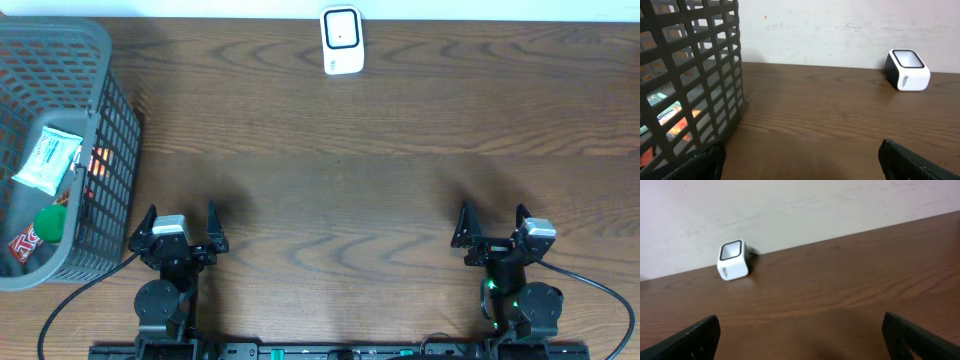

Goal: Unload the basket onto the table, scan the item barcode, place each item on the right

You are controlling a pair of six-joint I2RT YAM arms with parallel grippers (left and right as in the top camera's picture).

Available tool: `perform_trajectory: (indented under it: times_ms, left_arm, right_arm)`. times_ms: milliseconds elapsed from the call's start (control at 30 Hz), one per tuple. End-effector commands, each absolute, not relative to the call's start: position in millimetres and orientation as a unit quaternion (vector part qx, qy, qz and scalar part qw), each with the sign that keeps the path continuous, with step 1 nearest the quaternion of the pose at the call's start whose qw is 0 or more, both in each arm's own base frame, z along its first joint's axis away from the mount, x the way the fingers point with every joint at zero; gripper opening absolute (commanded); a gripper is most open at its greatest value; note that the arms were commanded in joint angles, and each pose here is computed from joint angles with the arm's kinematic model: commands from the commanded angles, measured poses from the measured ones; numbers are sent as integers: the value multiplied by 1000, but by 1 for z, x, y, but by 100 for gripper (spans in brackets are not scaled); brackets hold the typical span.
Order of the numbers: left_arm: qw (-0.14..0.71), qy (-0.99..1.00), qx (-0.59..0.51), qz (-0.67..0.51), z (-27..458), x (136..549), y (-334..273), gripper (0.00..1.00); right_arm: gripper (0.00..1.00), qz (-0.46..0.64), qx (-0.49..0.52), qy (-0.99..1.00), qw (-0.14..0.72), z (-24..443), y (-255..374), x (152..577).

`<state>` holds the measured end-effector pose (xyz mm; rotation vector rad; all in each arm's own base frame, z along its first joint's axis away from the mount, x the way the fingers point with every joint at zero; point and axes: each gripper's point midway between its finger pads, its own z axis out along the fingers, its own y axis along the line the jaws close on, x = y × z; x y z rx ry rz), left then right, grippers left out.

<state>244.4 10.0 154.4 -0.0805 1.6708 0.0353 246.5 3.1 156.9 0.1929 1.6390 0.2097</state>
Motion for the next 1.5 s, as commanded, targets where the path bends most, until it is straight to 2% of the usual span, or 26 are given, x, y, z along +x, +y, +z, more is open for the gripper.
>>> perform_trajectory:
  times_ms: [0, 1300, 1467]
  left_arm:
    - [650, 759, -25, 19, 137, 244, 8, 98]
    - [650, 759, -25, 19, 137, 244, 8, 98]
    - [670, 742, -22, 21, 150, 245, 8, 98]
  right_arm:
    - [99, 100, 84, 728, 673, 157, 6, 246]
    - [99, 99, 85, 728, 673, 157, 6, 246]
    - [99, 99, 85, 728, 673, 157, 6, 246]
